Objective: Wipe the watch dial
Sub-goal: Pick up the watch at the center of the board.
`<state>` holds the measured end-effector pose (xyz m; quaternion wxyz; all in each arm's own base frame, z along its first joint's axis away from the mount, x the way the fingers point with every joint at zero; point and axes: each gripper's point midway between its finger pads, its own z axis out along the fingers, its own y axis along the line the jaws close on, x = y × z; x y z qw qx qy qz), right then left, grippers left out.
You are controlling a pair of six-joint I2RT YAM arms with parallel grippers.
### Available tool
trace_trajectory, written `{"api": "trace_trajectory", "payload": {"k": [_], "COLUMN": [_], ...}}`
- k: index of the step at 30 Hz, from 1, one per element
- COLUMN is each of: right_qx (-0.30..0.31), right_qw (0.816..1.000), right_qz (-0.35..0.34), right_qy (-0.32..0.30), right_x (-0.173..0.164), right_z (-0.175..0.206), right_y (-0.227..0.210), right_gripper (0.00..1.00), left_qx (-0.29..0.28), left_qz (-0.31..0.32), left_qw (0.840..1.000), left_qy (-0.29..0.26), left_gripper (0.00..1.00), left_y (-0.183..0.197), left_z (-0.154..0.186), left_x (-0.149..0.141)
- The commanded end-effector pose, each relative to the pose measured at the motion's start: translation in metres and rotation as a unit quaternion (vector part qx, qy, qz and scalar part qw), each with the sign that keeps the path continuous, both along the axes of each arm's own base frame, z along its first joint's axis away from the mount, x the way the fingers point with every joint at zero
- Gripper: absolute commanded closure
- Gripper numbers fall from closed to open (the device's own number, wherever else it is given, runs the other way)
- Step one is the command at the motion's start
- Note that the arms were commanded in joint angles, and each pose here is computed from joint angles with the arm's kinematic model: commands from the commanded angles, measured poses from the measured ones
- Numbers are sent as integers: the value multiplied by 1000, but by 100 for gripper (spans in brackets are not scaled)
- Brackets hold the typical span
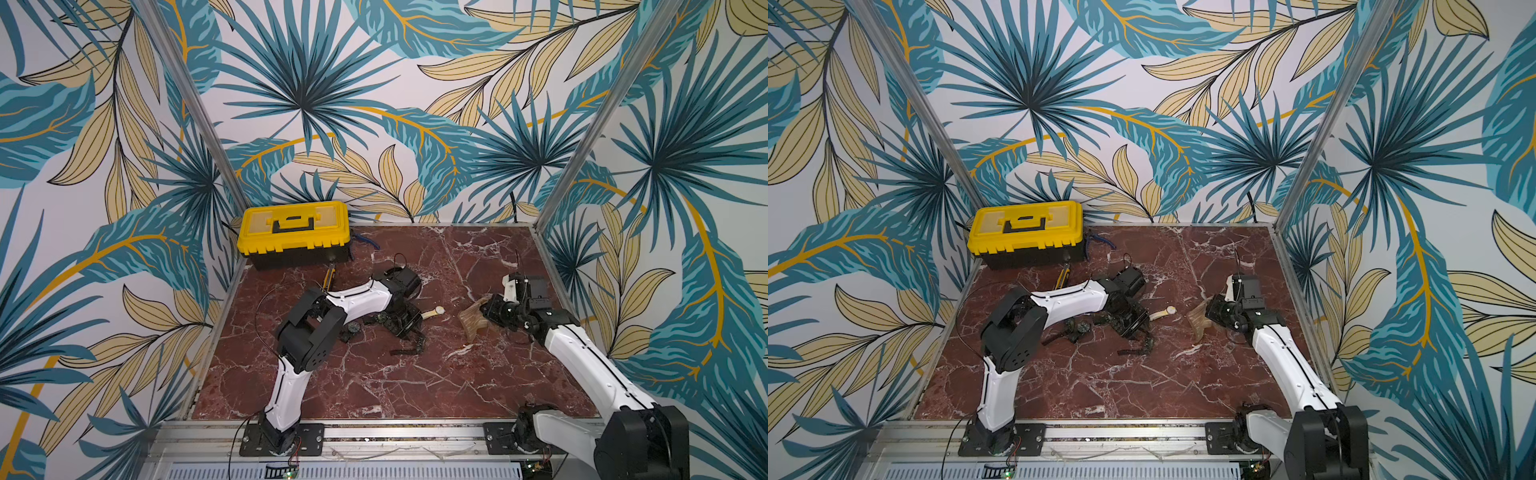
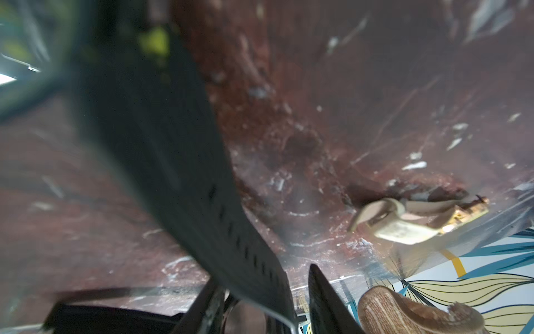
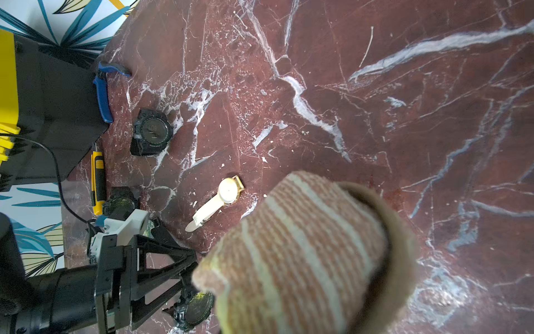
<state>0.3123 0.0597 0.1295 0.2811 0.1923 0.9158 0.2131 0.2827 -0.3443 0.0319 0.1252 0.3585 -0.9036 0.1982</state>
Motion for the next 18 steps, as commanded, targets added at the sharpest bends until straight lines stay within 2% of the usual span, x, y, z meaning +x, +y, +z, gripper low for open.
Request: {"api": "trace_trajectory", "payload": {"k": [1,18], "right_qx": [5,14], "right_qw": [1000,1000], "right_qz": [14,17], "right_qy": [-10,-1], "right_x": [7,11], "right_z": [1,-8], "right_y": [5,8], "right_gripper": [88,87], "left_qx": [8,11], "left_qz": [3,-21], "left_qw": [1000,1000], "left_qy": [3,9], "left_gripper": [54,58], "left_y": [0,-17], "left_z": [-2,-11], "left_x": [0,-13]}}
